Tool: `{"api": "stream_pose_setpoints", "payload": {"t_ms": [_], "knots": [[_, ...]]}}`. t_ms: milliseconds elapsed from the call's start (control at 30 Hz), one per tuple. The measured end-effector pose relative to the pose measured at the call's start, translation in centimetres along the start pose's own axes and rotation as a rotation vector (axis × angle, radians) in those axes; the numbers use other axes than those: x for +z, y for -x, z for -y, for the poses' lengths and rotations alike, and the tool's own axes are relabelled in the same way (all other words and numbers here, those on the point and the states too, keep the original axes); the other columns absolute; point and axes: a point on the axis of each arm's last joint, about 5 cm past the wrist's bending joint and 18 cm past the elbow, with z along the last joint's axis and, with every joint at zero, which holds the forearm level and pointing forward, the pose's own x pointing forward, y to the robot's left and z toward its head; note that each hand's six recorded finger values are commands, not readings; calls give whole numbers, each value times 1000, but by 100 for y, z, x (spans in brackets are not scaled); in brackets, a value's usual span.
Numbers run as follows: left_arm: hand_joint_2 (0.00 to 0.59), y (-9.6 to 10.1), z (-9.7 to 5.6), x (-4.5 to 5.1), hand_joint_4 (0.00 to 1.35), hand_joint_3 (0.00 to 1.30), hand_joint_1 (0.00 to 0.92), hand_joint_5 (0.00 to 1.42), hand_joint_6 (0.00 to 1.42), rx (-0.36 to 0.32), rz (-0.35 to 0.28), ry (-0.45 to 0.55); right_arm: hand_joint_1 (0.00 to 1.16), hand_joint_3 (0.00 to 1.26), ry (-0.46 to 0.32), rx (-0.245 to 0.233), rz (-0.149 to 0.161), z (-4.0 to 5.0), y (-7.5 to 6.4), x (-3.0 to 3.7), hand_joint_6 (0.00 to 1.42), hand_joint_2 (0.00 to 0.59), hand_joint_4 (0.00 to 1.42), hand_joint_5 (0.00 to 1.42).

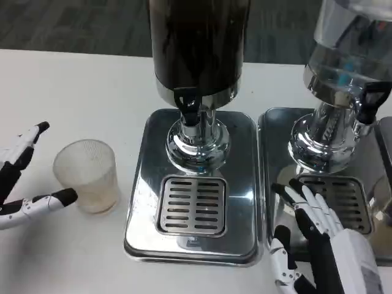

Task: Grasp the cup under the faucet to collect the drink, then remove the cup.

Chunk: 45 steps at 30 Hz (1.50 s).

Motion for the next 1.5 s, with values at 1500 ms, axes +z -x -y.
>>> {"api": "stream_pose_setpoints", "payload": {"t_ms": [1500], "knots": [[0, -276, 147, 103, 0, 0, 10, 11, 236, -53, 16, -146, 316, 199, 4, -8, -3, 10, 13, -13, 80, 586, 86, 62]]}}
